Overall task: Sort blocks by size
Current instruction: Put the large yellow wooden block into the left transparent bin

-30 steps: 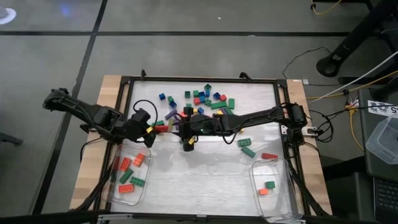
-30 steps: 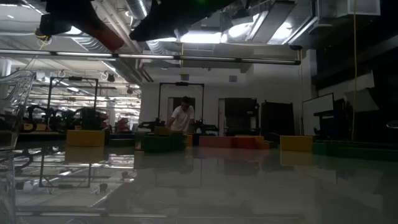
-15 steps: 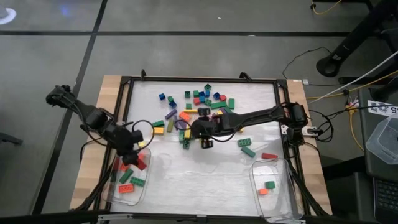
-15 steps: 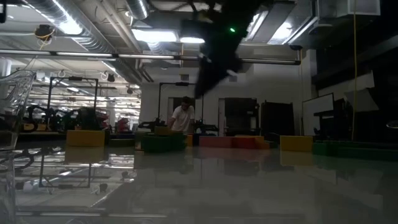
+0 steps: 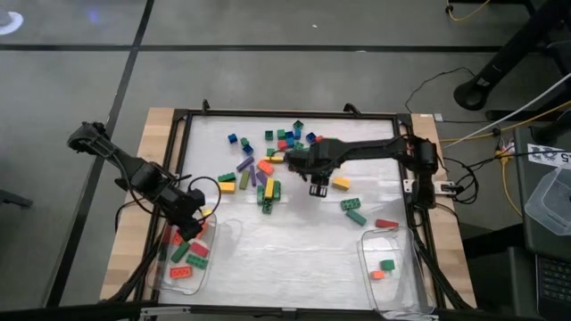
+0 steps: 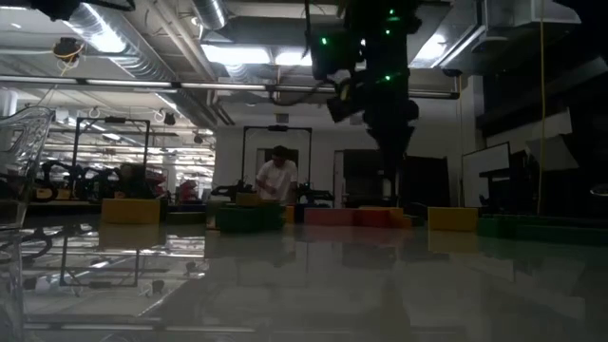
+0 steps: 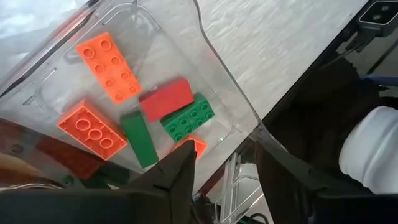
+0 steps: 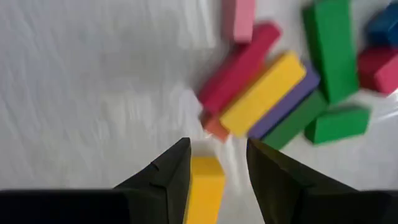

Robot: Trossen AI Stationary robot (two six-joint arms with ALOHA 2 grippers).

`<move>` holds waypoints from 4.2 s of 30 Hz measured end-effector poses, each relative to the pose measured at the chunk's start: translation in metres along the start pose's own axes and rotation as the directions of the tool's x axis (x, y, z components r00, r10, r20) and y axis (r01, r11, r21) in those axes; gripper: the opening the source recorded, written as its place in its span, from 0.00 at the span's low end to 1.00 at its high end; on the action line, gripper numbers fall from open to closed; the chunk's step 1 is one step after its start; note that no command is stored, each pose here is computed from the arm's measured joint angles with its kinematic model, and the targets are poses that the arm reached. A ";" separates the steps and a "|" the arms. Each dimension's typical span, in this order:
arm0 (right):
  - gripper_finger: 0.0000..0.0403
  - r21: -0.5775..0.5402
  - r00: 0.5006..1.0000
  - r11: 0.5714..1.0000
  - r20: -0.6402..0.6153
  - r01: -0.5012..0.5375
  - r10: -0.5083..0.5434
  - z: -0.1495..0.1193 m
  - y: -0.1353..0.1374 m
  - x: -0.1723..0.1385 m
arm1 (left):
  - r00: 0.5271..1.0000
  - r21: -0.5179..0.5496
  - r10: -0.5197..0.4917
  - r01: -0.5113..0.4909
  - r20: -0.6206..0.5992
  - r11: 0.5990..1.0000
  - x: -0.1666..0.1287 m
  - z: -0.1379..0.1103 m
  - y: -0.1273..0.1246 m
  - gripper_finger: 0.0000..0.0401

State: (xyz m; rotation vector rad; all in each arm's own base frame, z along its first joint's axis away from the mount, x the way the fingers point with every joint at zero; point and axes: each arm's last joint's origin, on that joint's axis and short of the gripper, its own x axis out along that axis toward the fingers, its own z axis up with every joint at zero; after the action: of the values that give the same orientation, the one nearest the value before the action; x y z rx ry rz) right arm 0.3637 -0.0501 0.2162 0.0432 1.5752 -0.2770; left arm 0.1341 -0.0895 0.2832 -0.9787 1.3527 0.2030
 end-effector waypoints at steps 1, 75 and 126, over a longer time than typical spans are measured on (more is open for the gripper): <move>0.39 0.012 1.000 1.000 -0.021 -0.018 0.019 -0.002 -0.005 0.002 | 1.000 0.000 0.000 0.000 0.000 1.000 0.000 0.000 0.000 0.39; 0.39 0.080 0.849 0.854 0.196 -0.513 0.492 0.011 -0.012 0.045 | 0.995 0.107 0.020 -0.030 0.100 0.994 0.000 0.003 0.001 0.38; 0.39 0.003 0.991 0.991 0.003 -0.137 0.137 0.000 0.047 0.021 | 0.990 0.151 0.027 -0.047 0.137 0.987 0.000 0.004 0.001 0.38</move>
State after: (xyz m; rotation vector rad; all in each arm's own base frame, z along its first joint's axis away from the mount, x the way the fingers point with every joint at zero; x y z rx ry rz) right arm 0.3723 -0.0078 0.1886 0.1526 1.5609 -0.1722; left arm 0.1363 -0.0861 0.2827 -0.7971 1.2442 0.1865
